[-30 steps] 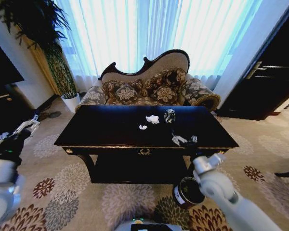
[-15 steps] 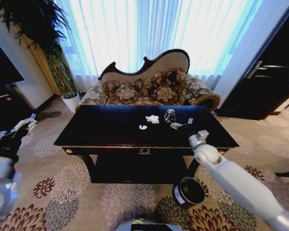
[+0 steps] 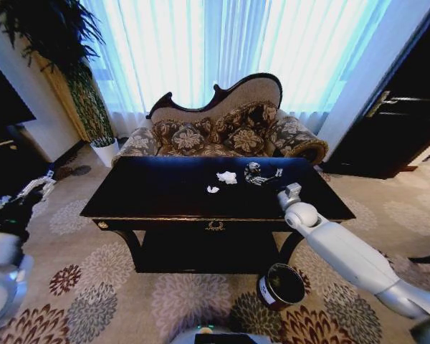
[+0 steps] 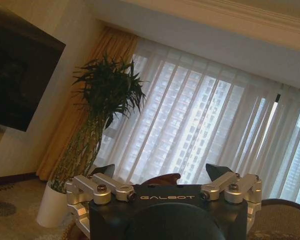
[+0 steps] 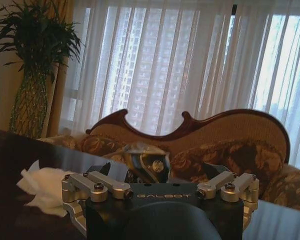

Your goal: Move to the front of the table and place the trash on the table into the trash bin.

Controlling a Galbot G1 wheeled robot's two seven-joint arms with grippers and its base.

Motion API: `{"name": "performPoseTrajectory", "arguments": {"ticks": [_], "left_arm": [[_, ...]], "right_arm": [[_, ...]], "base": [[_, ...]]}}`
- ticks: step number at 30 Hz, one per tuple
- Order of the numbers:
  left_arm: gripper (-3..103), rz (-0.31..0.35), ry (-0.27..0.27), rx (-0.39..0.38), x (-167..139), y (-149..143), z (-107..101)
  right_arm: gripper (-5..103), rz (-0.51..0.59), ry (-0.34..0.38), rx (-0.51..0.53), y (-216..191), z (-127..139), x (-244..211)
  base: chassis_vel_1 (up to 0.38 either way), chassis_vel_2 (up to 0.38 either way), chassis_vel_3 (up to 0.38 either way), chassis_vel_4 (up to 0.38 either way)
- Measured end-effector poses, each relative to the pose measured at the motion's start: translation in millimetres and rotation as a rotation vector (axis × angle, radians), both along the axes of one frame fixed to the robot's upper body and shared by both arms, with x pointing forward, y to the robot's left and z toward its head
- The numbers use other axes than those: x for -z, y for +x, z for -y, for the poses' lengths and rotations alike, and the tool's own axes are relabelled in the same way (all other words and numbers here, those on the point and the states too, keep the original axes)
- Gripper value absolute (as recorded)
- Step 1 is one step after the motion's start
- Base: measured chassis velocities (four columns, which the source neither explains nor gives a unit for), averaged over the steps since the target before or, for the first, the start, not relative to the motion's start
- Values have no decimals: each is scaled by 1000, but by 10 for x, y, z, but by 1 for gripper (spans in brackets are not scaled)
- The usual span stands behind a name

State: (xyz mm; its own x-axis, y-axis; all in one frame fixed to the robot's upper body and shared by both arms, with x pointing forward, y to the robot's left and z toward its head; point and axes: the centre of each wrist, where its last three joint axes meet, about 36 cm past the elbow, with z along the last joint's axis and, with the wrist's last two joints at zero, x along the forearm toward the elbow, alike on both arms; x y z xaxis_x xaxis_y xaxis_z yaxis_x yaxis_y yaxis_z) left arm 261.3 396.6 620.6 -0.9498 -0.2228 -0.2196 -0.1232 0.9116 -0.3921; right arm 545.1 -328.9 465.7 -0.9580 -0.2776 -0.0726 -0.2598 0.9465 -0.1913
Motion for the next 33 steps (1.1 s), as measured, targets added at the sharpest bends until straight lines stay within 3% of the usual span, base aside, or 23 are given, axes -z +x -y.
{"name": "performPoseTrajectory", "arguments": {"ticks": [11, 13, 16, 17, 21, 23, 25, 28, 33], "left_arm": [[100, 0, 4, -4, 4, -11, 2], [100, 2, 6, -6, -1, -15, -3], [100, 2, 7, -8, -5, -20, -9], [100, 3, 8, -10, -8, -24, -17], [100, 4, 9, -12, -11, -27, -23], [100, 3, 6, -11, -3, -25, -18], [100, 3, 5, -10, 2, -22, -14], [100, 3, 4, -8, 8, -16, -7], [100, 5, 7, -9, 1, -20, -6]], "right_arm": [[101, -41, 15, -22, -18, -17, 150], [91, -39, 10, -29, -35, -18, 160], [91, -35, 13, -31, -53, -17, 151], [75, -32, 18, -34, -69, -15, 144], [70, -26, 24, -38, -91, -10, 137], [53, -24, 28, -44, -109, 4, 146], [53, -23, 28, -46, -118, 11, 152], [37, -25, 32, -54, -158, 18, 168], [27, -27, 55, -78, -256, 28, 187]], "base": [[0, 0, 0, 0], [0, 0, 0, 0], [0, 0, 0, 0], [0, 0, 0, 0], [0, 0, 0, 0], [0, 0, 0, 0], [0, 0, 0, 0], [0, 0, 0, 0], [0, 0, 0, 0]]}}
